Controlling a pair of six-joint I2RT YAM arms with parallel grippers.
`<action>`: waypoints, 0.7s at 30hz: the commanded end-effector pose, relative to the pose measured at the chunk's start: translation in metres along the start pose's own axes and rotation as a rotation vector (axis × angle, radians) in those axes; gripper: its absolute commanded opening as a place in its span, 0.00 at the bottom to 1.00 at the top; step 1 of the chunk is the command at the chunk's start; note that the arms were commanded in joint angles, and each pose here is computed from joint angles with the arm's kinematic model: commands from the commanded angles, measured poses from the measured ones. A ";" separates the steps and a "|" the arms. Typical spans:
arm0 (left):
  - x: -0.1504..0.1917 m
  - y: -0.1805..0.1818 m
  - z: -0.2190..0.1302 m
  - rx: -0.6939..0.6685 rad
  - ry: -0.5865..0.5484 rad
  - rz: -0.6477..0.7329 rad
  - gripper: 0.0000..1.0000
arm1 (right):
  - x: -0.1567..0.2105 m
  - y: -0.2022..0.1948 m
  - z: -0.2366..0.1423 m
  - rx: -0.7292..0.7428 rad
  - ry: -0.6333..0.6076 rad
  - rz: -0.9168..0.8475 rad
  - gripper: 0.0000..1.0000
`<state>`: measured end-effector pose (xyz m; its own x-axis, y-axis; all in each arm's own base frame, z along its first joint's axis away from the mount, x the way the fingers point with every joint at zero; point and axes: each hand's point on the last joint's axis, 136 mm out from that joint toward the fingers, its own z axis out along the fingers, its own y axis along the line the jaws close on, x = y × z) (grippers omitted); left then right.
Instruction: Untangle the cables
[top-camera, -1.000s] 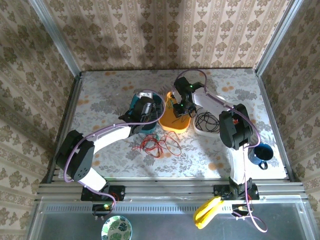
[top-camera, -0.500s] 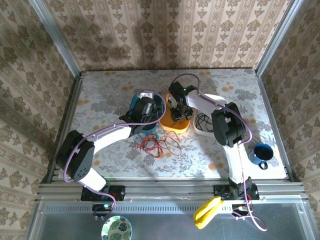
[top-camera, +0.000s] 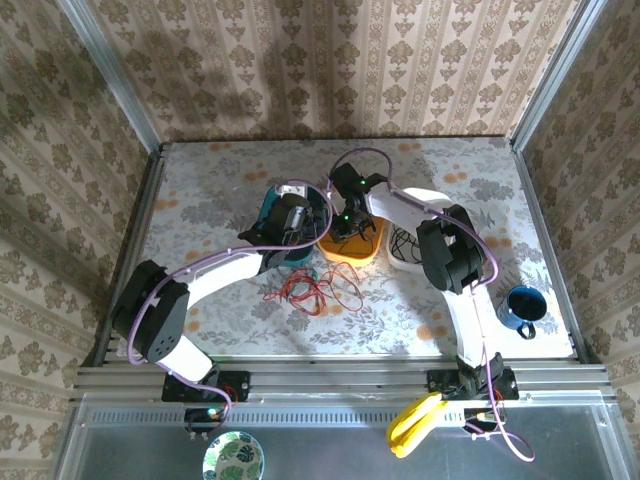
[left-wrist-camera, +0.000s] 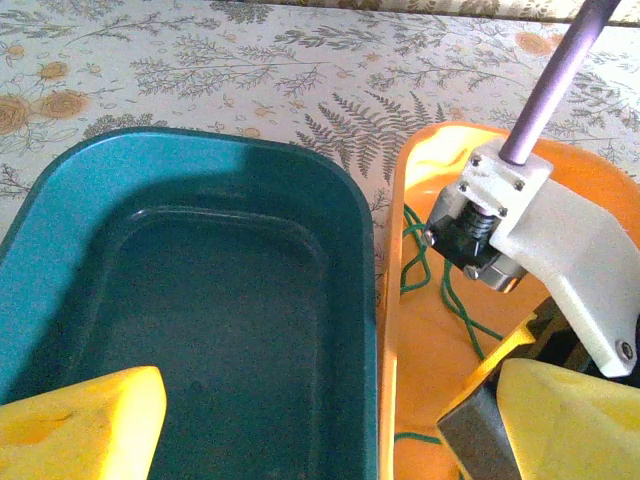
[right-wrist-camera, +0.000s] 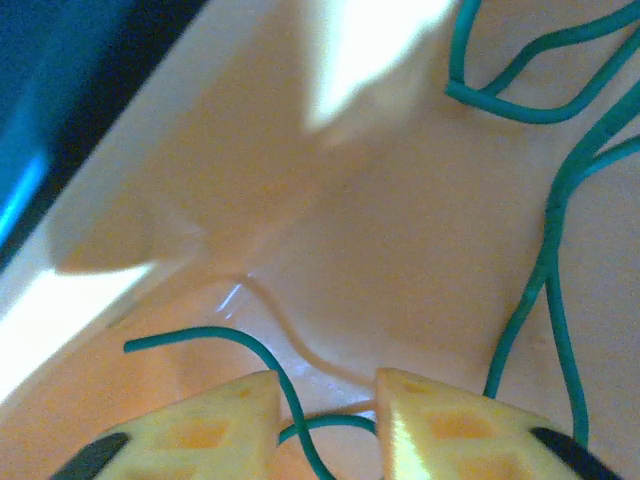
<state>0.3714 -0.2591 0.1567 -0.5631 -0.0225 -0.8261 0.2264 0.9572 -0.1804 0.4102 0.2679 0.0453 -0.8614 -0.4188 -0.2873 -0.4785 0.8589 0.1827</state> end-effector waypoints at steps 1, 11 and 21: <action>-0.014 -0.008 -0.009 0.013 -0.025 0.057 0.88 | -0.024 0.010 -0.046 -0.004 -0.167 -0.020 0.40; 0.006 0.003 -0.033 0.046 0.041 0.117 0.90 | 0.041 0.053 -0.103 -0.094 -0.199 -0.125 0.48; 0.050 0.063 -0.051 -0.150 0.128 -0.066 0.90 | 0.102 0.131 -0.052 -0.190 -0.017 -0.408 0.48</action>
<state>0.3207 -0.2170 0.1357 -0.6466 0.0773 -0.7589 0.2416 0.9644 -0.1076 0.2529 0.3088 0.0959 -0.6415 -0.6567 -0.3966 -0.7609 0.6105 0.2198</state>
